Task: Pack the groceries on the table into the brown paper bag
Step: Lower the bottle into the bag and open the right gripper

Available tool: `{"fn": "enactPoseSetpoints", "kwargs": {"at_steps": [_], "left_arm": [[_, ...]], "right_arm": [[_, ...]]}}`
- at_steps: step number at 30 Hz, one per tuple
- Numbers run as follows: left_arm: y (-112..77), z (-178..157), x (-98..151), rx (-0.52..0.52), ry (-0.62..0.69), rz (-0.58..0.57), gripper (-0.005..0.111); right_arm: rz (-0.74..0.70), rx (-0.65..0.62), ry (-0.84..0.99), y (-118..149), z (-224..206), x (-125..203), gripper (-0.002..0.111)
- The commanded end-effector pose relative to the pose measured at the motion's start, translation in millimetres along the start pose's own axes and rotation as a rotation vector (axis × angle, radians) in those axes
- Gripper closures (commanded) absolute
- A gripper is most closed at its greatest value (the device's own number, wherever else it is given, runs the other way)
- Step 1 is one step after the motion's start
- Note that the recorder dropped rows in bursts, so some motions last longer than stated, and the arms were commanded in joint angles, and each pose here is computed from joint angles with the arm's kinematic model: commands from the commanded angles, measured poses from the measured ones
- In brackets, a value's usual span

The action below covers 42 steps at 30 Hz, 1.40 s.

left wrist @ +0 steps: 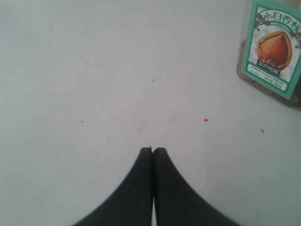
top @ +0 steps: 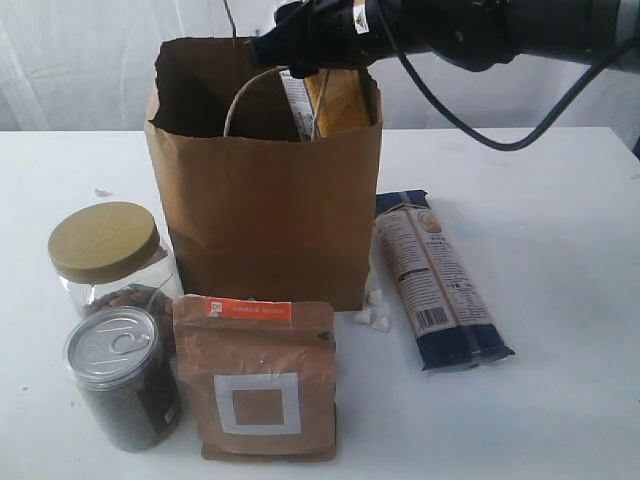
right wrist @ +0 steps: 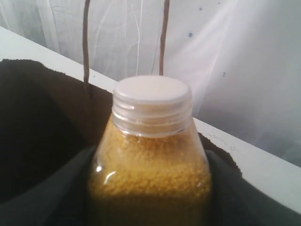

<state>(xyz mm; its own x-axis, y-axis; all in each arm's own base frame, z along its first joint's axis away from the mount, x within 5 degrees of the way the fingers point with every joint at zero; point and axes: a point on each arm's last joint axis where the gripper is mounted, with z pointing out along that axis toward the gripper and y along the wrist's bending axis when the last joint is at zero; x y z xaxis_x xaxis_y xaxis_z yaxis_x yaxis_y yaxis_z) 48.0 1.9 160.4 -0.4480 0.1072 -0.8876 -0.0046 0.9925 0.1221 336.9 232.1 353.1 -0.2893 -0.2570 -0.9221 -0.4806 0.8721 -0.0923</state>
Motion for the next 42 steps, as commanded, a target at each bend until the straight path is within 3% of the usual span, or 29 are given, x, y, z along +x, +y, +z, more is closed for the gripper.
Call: {"fn": "enactPoseSetpoints", "kwargs": {"at_steps": [1, 10, 28, 42], "left_arm": [[-1.1, 1.0, 2.8, 0.013, 0.008, -0.008, 0.107], [-1.1, 1.0, 2.8, 0.013, 0.008, -0.008, 0.107], [-1.1, 1.0, 2.8, 0.013, 0.008, -0.008, 0.107], [-1.1, 1.0, 2.8, 0.013, 0.008, -0.008, 0.107]], "right_arm": [[-0.009, 0.007, -0.046, -5.4, -8.1, -11.0, 0.058], [-0.009, 0.007, -0.046, -5.4, -8.1, -11.0, 0.046], [0.013, 0.022, -0.007, -6.9, -8.8, -7.9, 0.045], [-0.058, -0.028, -0.194, -5.3, -30.8, -34.4, 0.045]]}}
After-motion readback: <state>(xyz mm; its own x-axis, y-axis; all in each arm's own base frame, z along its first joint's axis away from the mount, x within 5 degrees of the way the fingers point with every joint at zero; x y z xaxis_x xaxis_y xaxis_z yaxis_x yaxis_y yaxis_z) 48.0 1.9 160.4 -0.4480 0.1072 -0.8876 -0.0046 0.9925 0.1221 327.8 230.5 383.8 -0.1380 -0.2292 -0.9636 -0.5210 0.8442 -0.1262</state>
